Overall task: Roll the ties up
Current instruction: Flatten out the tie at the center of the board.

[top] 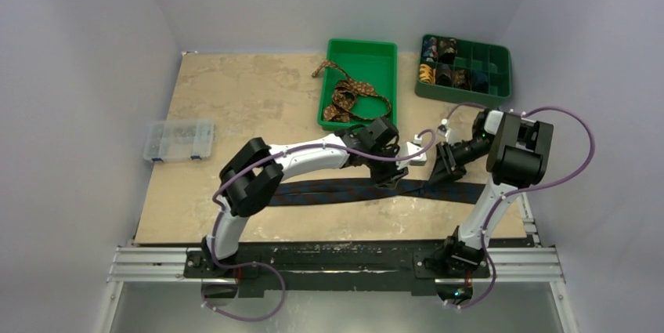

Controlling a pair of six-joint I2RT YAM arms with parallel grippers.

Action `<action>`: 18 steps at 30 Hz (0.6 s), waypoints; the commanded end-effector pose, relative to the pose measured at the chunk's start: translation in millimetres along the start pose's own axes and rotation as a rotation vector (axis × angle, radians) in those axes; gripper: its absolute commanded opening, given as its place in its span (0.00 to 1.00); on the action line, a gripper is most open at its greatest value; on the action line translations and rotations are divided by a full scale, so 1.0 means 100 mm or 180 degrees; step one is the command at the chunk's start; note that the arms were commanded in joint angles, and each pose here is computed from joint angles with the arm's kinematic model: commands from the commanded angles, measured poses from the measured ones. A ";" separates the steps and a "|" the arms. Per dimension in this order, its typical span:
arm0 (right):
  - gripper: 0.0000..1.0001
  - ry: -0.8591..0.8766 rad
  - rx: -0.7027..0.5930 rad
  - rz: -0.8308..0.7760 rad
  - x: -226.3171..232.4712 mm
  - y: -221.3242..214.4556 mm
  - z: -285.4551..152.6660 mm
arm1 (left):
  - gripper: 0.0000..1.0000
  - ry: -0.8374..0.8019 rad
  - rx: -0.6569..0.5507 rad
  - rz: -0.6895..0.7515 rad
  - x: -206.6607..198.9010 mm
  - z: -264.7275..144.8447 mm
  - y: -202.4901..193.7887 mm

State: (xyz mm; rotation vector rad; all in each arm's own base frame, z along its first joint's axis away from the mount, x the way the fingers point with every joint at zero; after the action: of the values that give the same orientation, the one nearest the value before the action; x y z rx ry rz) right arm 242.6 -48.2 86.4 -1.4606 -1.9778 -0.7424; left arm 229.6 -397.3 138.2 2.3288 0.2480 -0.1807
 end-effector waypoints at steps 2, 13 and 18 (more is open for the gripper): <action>0.31 -0.0221 -0.0032 -0.0183 0.09 -0.01 -0.17 | 0.37 0.0007 -0.0249 0.0220 -0.07 0.06 0.18; 0.26 -0.0726 0.0139 -0.0175 0.01 -0.15 -0.33 | 0.31 0.0245 0.0017 0.0335 0.02 0.53 0.23; 0.26 -0.0683 0.0162 -0.0146 -0.02 -0.16 -0.29 | 0.31 0.0301 0.0244 0.0247 0.07 0.64 0.07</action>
State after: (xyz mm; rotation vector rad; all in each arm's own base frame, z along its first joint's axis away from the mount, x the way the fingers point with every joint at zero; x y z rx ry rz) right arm 232.0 -72.2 102.9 -1.5282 -2.1508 -0.5877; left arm 232.2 -443.8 97.1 2.3976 0.1971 -0.0772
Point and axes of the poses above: each gripper's point midway between its finger pads, its own z axis out along the fingers, its own x axis along the line the jaws close on, y = z × x, the point moved 9 cm from there along -z, back along the fingers, and after that the axes turned 7 degrees about -z, right-handed, at the moved point
